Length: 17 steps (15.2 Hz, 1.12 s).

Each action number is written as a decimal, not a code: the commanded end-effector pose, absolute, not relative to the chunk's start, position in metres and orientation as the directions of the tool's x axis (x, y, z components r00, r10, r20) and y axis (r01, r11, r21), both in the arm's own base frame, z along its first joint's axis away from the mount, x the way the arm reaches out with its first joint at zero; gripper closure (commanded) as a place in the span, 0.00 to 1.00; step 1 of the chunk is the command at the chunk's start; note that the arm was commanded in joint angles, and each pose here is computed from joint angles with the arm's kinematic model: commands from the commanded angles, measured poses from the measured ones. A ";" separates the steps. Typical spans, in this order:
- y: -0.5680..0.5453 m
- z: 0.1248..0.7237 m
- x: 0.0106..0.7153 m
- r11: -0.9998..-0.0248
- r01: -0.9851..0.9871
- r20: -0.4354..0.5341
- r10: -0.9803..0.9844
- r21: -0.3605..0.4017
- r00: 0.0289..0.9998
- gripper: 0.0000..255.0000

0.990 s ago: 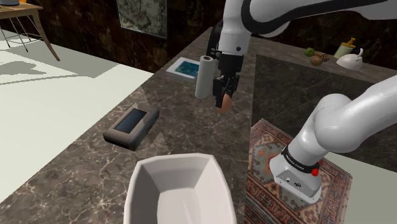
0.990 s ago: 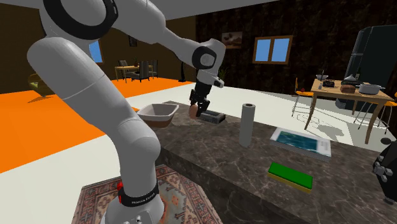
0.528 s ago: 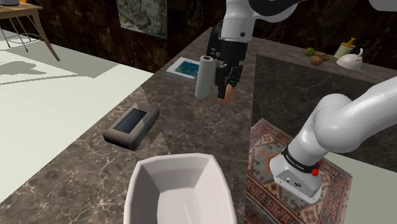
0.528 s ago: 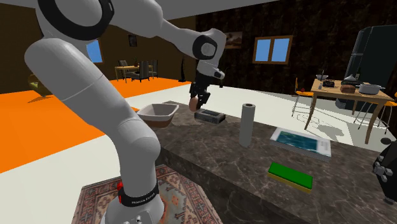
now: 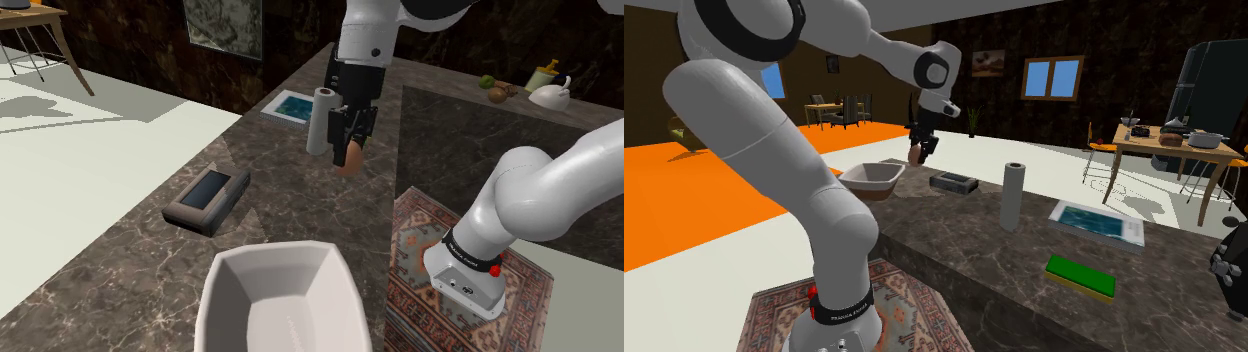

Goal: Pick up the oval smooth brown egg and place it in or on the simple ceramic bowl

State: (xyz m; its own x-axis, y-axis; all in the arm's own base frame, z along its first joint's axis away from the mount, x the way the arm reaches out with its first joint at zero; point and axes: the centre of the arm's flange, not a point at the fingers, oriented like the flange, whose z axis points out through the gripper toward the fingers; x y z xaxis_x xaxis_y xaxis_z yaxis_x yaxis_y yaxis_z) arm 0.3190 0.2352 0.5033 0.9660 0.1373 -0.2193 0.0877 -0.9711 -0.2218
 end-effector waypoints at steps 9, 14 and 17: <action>0.357 0.507 0.265 -0.971 0.086 -0.220 0.136 -0.222 0.966 1.00; 0.417 0.509 0.239 -0.971 0.086 -0.220 0.136 -0.222 0.966 1.00; 0.454 0.510 0.224 -0.971 0.086 -0.220 0.136 -0.222 0.966 1.00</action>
State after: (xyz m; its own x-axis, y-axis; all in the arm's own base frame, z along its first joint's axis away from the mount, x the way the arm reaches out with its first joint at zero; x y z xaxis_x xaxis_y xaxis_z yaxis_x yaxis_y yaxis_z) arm 0.2277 0.4434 0.5091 0.9659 0.1374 -0.2193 0.0880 -0.9713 -0.2210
